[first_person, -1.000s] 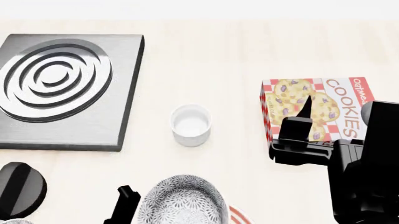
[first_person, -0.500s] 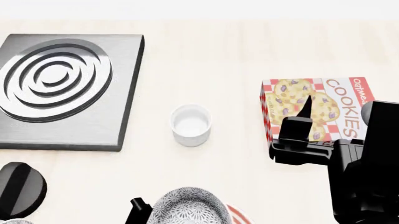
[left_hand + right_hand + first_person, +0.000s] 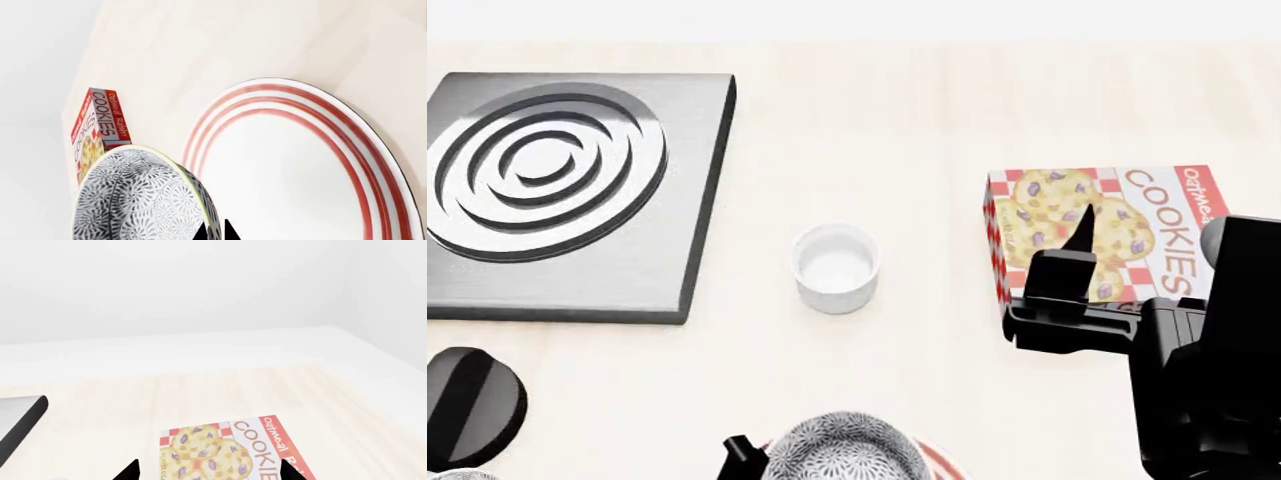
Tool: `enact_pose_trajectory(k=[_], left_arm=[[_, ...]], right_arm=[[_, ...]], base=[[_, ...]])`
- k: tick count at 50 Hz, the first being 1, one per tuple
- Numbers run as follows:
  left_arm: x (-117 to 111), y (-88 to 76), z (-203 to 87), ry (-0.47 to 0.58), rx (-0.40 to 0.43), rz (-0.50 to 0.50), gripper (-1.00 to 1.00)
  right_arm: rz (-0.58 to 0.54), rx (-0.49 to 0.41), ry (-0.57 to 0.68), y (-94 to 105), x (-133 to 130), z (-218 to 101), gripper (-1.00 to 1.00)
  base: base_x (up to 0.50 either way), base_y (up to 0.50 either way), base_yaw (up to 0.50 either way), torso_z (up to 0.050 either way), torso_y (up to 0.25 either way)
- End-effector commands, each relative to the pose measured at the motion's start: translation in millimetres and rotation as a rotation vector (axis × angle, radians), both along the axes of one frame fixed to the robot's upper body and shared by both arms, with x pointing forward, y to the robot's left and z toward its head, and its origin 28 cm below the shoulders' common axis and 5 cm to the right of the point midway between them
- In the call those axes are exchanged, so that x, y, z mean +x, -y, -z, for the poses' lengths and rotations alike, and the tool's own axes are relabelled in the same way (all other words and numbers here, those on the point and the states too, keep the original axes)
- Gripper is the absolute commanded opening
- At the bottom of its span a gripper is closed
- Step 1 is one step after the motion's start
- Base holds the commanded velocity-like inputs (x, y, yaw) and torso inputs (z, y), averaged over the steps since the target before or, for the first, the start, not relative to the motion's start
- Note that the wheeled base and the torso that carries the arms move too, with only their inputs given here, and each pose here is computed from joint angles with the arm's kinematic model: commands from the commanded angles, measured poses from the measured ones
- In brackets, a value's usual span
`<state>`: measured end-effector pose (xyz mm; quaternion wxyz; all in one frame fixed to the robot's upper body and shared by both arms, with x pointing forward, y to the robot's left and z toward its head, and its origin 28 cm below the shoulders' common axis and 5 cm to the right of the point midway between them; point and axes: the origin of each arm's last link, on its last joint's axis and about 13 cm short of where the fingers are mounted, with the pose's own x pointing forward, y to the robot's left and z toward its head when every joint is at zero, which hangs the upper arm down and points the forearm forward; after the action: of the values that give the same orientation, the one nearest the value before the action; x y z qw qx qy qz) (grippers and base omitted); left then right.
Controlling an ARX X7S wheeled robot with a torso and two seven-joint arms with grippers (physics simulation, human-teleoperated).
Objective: Pick the akita bowl on the stove and place it on the plate.
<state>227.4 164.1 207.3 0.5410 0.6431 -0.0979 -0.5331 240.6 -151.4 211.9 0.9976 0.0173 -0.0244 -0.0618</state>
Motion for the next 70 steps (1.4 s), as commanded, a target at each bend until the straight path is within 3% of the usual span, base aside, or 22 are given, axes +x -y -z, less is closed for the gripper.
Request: enact_pose_trajectory(k=[1,70], left_arm=[[2,5.4,2,0.023,-0.027,0.009,-1.0],[-1,4.6,36,-0.032,-0.03,-0.008,-1.0]], right_arm=[[0.005,0.019,0.011,1.2,0,-1,1.0],[0.002,0.016,0.011,0.9,0,-1,1.0]], base=[[0.0,0.0,0.0,0.0,0.0],[0.0,0.0,0.0,0.0,0.0]])
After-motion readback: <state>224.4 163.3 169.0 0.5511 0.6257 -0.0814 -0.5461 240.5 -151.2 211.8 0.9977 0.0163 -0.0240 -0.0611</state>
